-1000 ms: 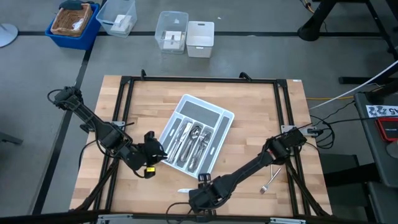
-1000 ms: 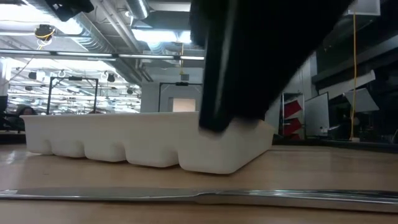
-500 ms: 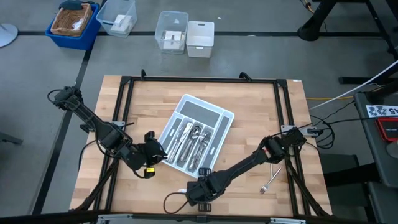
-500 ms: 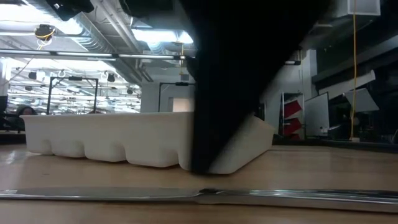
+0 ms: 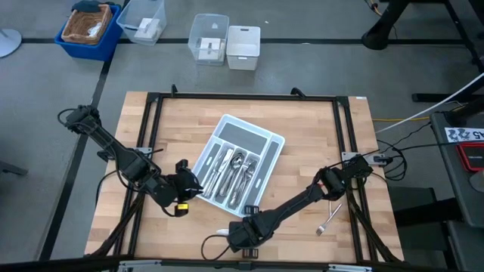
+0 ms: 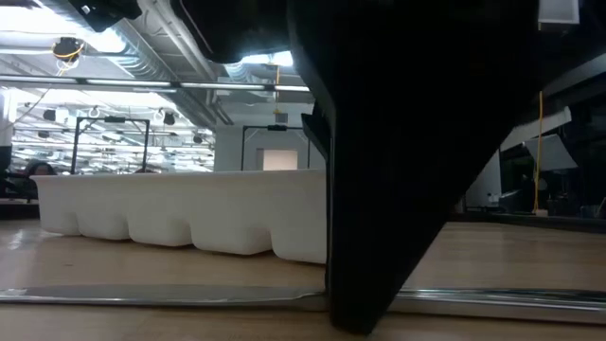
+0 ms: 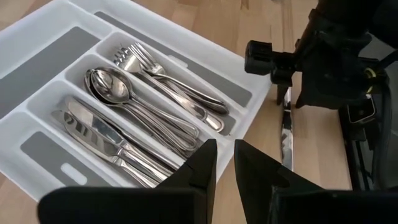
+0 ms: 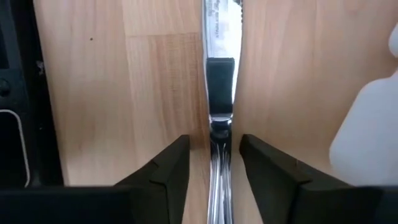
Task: Sort silverware
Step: Put the silver knife into the white cutlery tray
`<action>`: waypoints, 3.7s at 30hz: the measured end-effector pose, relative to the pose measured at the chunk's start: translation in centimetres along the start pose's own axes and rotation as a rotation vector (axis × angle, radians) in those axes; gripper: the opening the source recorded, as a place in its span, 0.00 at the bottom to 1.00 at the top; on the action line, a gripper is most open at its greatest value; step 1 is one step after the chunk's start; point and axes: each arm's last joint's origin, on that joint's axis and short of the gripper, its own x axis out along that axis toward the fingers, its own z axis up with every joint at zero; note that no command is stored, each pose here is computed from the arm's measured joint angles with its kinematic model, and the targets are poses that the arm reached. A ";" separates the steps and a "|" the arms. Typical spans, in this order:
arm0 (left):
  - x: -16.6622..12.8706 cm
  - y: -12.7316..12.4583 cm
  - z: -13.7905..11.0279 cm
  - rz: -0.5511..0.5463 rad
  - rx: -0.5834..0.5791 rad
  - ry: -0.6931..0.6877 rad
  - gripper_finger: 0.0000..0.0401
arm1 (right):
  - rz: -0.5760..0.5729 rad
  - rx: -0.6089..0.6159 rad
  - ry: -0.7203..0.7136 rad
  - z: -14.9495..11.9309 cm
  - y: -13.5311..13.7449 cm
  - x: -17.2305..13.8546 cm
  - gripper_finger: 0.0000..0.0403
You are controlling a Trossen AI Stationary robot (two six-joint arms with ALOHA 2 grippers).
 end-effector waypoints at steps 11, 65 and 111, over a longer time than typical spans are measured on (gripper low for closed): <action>-0.1 -0.1 -0.1 -0.004 0.001 0.001 0.12 | 0.021 0.006 0.033 -0.1 -0.1 0.4 0.09; -9.0 4.5 -2.2 -0.192 -0.103 0.117 0.12 | 0.594 0.590 -0.232 11.2 -9.4 -5.4 0.09; -8.9 5.2 -2.4 -0.070 -0.102 0.067 0.12 | 0.093 0.494 0.097 2.0 -18.6 -20.9 0.09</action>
